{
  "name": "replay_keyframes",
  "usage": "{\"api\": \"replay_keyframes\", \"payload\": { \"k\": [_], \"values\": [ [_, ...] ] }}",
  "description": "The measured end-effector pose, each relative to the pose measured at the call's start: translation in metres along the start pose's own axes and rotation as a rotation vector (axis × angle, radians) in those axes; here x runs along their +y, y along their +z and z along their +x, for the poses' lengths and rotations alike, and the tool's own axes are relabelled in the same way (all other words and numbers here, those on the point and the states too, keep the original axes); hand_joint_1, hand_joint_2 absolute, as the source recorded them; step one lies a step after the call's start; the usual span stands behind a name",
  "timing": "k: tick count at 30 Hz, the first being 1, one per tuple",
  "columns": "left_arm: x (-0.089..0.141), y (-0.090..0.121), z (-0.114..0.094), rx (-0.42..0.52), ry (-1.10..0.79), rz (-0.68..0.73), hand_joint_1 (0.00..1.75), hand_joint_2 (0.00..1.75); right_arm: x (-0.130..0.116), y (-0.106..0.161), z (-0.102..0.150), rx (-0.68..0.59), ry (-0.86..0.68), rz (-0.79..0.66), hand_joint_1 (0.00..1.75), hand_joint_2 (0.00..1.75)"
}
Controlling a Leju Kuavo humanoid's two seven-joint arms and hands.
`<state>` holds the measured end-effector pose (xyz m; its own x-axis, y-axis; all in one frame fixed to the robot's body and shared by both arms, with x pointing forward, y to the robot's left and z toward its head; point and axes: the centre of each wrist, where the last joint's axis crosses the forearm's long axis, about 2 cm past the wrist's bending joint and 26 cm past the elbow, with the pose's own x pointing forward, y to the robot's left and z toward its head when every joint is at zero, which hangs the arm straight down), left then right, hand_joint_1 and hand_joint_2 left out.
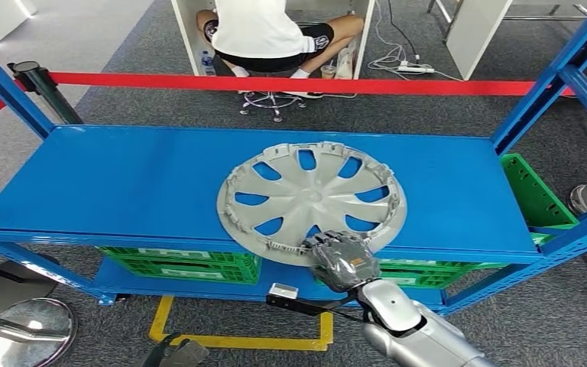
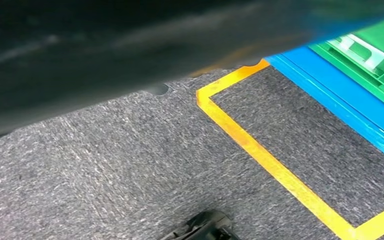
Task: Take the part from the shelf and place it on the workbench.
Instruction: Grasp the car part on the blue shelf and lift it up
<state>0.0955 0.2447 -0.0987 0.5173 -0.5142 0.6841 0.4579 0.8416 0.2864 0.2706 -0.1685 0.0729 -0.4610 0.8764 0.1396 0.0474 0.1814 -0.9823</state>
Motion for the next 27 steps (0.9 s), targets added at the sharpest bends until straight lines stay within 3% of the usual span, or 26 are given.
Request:
{"api": "replay_keyframes", "payload": {
  "k": [15, 23, 27],
  "values": [
    [0.000, 0.001, -0.001, 0.002, 0.013, 0.011, 0.00, 0.00, -0.007, 0.008, 0.012, -0.033, -0.007, -0.058, 1.75, 1.75],
    [-0.002, 0.002, -0.002, 0.005, 0.027, 0.026, 0.00, 0.00, -0.024, 0.011, 0.024, -0.081, -0.016, -0.222, 1.75, 1.75],
    [-0.006, 0.003, -0.002, 0.010, 0.054, 0.051, 0.00, 0.00, -0.037, 0.018, 0.032, -0.158, 0.004, -0.394, 1.75, 1.75]
  ]
}}
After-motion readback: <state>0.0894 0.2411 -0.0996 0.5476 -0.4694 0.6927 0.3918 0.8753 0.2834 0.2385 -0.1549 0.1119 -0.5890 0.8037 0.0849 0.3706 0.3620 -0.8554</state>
